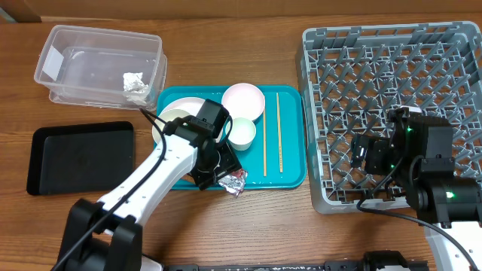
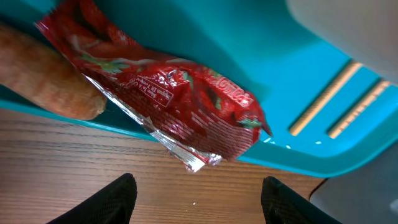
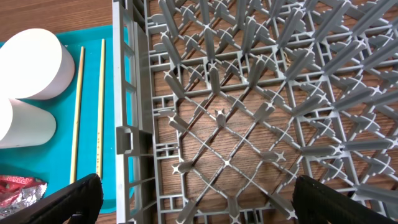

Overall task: Sort waste into correct bins and load items into the dishwasher
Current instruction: 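Lower the left gripper onto the red wrapper and grasp it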

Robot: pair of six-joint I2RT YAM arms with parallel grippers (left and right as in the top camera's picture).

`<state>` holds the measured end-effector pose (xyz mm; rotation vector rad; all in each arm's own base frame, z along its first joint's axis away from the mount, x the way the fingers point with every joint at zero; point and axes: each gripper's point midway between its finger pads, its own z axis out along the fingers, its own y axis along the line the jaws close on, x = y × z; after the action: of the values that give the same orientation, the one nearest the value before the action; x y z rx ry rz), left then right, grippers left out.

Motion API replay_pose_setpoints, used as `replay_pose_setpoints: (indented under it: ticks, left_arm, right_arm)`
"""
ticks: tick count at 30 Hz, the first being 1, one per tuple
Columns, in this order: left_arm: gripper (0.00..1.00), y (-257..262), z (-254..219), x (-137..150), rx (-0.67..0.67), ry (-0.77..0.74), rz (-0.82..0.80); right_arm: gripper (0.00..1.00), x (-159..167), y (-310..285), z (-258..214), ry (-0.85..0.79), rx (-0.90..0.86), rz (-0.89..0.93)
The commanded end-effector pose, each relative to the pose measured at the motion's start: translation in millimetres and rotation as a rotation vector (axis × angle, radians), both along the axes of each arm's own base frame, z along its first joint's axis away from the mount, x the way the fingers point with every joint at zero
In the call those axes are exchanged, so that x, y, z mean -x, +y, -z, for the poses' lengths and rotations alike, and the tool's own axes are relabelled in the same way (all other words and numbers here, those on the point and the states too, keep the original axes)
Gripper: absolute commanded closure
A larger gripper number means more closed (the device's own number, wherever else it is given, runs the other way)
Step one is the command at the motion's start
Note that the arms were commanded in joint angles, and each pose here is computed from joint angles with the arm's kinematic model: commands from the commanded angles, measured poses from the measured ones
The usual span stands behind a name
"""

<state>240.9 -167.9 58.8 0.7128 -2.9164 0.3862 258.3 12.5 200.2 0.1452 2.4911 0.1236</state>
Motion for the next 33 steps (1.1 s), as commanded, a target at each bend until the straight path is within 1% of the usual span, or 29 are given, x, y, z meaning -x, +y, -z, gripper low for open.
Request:
replay_pose_setpoints:
  ticks: [1, 5, 8, 10, 11, 12, 14, 15, 16, 25, 30, 32, 33]
  left_arm:
    - [0.33, -8.9, 10.6, 0.2, 0.025, 0.038, -0.038]
    - [0.34, -12.8, 21.4, -8.8, 0.026, 0.028, -0.05]
    - [0.35, -9.2, 30.8, -9.2, -0.005, 0.048, -0.076]
    - [0.37, -8.6, 36.2, -7.4, -0.014, 0.066, -0.075]
    - [0.4, -8.2, 38.2, -6.5, -0.018, 0.073, -0.075]
    - [0.49, -8.0, 39.6, -5.9, -0.02, 0.078, -0.074]
    - [0.82, -8.0, 40.0, -5.3, -0.02, 0.081, -0.074]
    - [0.91, -8.8, 39.0, -5.4, -0.015, 0.081, -0.074]
    - [0.95, -8.9, 38.7, -5.4, -0.014, 0.079, -0.07]
    - [0.96, -6.5, 36.3, -1.6, -0.021, 0.091, -0.064]
    - [0.96, -7.4, 26.9, -3.4, -0.006, 0.063, -0.057]
    - [0.91, -7.9, 25.0, -3.6, -0.001, 0.058, -0.053]
    - [0.91, -8.9, 23.6, -3.2, 0.007, 0.057, -0.046]
  right_arm:
    - [0.0, -4.7, 0.3, -15.0, -0.043, 0.005, -0.003]
    - [0.0, -4.6, 0.3, -15.0, -0.043, 0.005, -0.003]
    - [0.0, -4.6, 0.3, -15.0, -0.043, 0.005, -0.003]
    - [0.0, -4.6, 0.3, -15.0, -0.043, 0.005, -0.003]
    - [0.0, -4.6, 0.3, -15.0, -0.043, 0.005, -0.003]
    - [0.0, -4.6, 0.3, -15.0, -0.043, 0.005, -0.003]
    - [0.0, -4.6, 0.3, -15.0, -0.043, 0.005, -0.003]
    - [0.0, -4.6, 0.3, -15.0, -0.043, 0.005, -0.003]
    - [0.0, -4.6, 0.3, -15.0, -0.043, 0.005, -0.003]
    - [0.0, -4.6, 0.3, -15.0, -0.043, 0.005, -0.003]
    - [0.0, -4.6, 0.3, -15.0, -0.043, 0.005, -0.003]
    - [0.0, -4.6, 0.3, -15.0, -0.043, 0.005, -0.003]
    - [0.0, -4.6, 0.3, -15.0, -0.043, 0.005, -0.003]
